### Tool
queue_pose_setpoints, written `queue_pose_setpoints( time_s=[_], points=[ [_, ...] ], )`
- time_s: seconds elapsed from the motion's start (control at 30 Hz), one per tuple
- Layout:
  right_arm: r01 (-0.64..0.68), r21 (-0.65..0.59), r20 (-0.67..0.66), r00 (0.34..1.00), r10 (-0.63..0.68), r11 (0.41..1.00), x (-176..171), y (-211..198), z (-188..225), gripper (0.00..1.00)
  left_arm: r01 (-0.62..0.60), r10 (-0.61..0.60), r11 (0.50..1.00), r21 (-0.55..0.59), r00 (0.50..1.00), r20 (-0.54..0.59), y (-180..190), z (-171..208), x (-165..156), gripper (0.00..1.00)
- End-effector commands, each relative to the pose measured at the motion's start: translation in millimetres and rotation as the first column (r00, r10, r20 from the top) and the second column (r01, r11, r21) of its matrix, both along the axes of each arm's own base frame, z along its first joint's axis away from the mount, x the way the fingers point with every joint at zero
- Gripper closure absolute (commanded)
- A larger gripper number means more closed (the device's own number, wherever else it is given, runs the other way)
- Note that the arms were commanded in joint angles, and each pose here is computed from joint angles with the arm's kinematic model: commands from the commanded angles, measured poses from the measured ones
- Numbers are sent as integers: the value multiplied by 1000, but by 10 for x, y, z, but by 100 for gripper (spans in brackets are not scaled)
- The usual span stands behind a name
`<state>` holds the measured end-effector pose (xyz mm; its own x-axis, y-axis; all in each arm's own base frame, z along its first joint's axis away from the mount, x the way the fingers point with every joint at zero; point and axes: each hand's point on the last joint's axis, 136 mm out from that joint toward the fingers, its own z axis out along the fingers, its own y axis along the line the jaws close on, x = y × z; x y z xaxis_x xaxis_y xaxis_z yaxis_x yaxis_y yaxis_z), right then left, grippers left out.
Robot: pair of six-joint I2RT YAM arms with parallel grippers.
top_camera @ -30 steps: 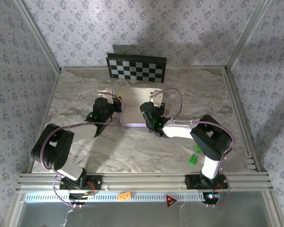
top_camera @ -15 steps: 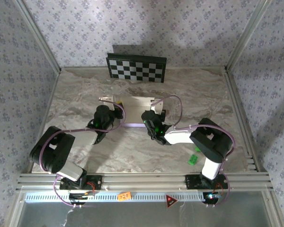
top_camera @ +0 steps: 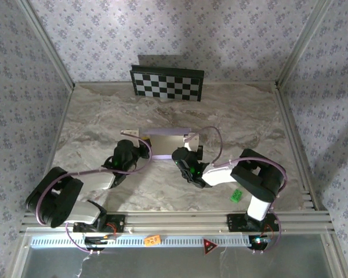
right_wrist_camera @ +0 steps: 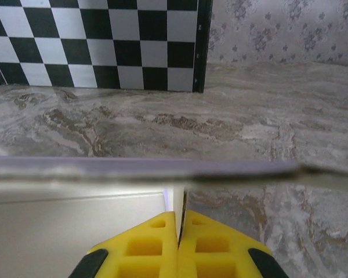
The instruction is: Fold the paper box
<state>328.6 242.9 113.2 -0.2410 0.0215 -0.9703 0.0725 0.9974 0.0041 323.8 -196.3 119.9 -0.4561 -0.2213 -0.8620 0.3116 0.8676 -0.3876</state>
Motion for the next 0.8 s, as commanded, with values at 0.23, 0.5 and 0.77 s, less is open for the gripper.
queue_pose_setpoints(
  time_s=[0.23, 0.5, 0.77],
  points=[
    [5, -42, -81, 997, -8, 999, -201, -124, -311, 100, 103, -104, 995, -16, 994, -25, 22, 168, -435, 69],
    [11, -70, -99, 995, -18, 998, -184, -110, -379, 100, 86, -86, 996, -6, 996, -4, 320, 530, -769, 57],
    [-16, -75, -143, 990, 5, 997, -199, -55, -454, 90, 226, -222, 973, 47, 972, -78, 56, 952, -607, 59]
  ],
)
